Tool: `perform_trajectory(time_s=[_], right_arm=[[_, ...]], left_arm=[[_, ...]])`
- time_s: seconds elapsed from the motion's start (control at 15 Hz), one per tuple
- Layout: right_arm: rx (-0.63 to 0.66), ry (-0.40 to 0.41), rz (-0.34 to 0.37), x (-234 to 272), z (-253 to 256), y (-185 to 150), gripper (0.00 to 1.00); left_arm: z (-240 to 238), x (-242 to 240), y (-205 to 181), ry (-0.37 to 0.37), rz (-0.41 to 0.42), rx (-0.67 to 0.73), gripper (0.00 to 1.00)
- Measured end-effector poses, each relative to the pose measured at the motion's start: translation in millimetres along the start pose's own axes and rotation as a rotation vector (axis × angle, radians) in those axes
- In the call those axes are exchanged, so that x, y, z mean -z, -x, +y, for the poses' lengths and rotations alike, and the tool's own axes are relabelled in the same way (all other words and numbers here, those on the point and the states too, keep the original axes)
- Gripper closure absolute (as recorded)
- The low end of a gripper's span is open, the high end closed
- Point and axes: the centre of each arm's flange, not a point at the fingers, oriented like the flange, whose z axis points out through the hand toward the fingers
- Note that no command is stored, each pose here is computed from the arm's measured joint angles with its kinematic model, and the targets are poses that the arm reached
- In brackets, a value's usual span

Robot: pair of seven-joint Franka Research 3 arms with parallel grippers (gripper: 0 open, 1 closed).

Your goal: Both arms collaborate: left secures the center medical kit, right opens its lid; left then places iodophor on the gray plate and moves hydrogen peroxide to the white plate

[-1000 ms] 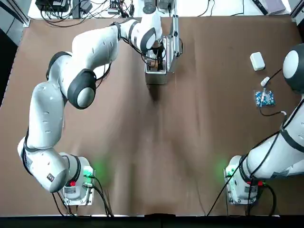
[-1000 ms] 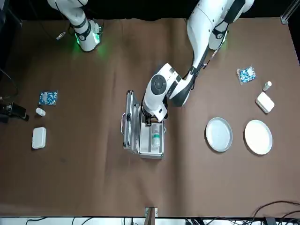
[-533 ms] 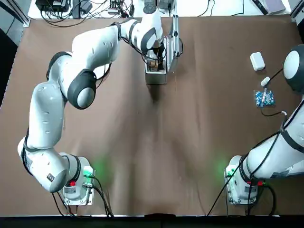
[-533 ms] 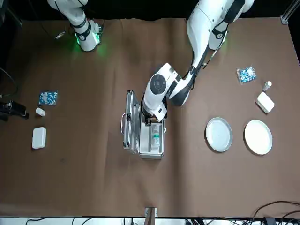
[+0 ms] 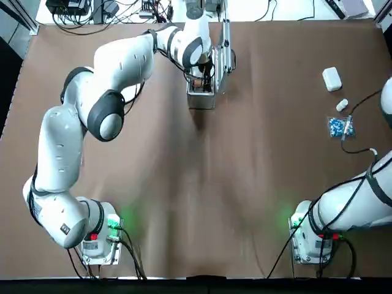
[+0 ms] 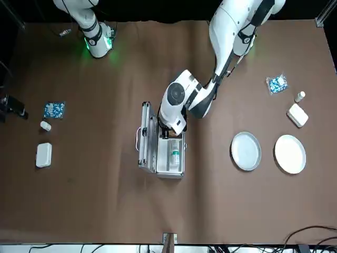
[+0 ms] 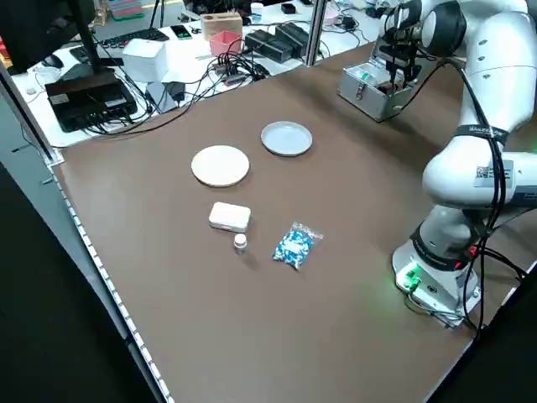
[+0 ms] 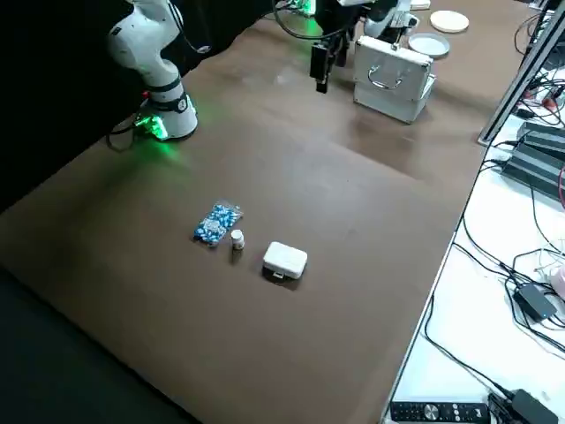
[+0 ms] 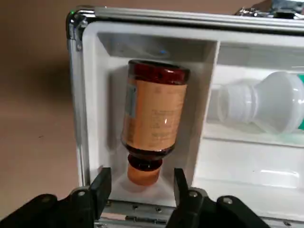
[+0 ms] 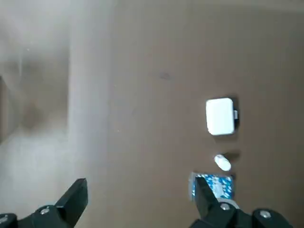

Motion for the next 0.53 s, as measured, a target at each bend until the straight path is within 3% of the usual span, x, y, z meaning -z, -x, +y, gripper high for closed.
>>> perform_trajectory(time_s=[0.53], right_arm=[[0.002,0.025,-0.004,4.2,1.9,11.4,0.00]], left_arm=[[3.6,-7.9,-5.8,-0.004,0.012,0.009,0.42]])
